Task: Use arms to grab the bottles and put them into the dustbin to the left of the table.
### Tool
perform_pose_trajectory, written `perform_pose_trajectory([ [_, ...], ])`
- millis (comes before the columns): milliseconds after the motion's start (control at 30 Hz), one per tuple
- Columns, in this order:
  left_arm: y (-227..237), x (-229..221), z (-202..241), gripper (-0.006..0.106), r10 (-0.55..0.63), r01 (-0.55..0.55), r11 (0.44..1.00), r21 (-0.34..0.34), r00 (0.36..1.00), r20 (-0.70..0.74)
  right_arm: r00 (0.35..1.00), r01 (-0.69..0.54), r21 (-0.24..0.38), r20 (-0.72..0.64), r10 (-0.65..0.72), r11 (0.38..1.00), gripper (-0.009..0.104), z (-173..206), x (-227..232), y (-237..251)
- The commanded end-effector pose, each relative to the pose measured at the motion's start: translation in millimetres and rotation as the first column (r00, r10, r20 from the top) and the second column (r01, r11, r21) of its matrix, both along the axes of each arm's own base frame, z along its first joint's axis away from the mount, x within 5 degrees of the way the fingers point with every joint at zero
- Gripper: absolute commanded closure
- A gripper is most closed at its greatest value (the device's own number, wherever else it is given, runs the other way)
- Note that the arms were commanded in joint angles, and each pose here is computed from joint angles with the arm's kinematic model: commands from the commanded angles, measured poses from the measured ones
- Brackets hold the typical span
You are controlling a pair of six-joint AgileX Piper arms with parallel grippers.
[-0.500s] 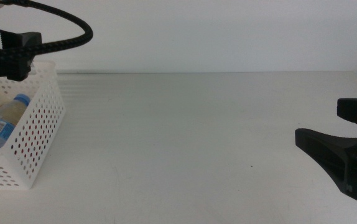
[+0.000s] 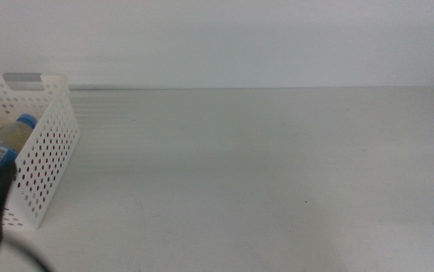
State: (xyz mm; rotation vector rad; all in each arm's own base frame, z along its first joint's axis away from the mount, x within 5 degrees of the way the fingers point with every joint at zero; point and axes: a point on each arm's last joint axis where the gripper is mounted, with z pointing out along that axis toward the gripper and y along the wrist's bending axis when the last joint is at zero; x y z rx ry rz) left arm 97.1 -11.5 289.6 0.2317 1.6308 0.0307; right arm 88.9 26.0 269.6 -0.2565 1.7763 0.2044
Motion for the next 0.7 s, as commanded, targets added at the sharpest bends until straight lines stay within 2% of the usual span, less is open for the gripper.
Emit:
perform_pose_trajectory([
  [0, 3.3, -13.6, -17.7, 0.01, 0.027, -0.025, 0.999, -0.033, 0.998, 0.06, 0.992, 0.064, -0.005, 0.106, -0.063, 0.998, 0.025, -3.8, -8.2, -8.2],
  [100, 4.2, -25.5, -51.8, 0.01, 0.027, -0.025, 0.999, -0.037, 0.999, 0.048, 0.984, 0.116, -0.026, 0.135, -0.112, 0.993, 0.025, -21.6, -18.6, -14.4],
  [267, 5.0, -36.3, -91.3, 0.01, 0.027, -0.025, 0.999, -0.037, 0.998, 0.052, 0.97, 0.172, -0.017, 0.177, -0.166, 0.985, 0.025, -43.5, -29.9, -19.4],
  [533, 5.5, -41.8, -89.8, 0.01, 0.027, -0.023, 0.999, -0.039, 0.992, 0.12, 0.977, 0.179, -0.032, 0.123, -0.173, 0.983, 0.025, -78.7, -30.7, -20.0],
  [667, 5.5, -41.8, -89.9, 0.01, 0.027, -0.022, 0.999, -0.039, 0.993, 0.119, 0.978, 0.176, -0.037, 0.12, -0.171, 0.984, 0.025, -80.3, -33.3, -20.0],
])
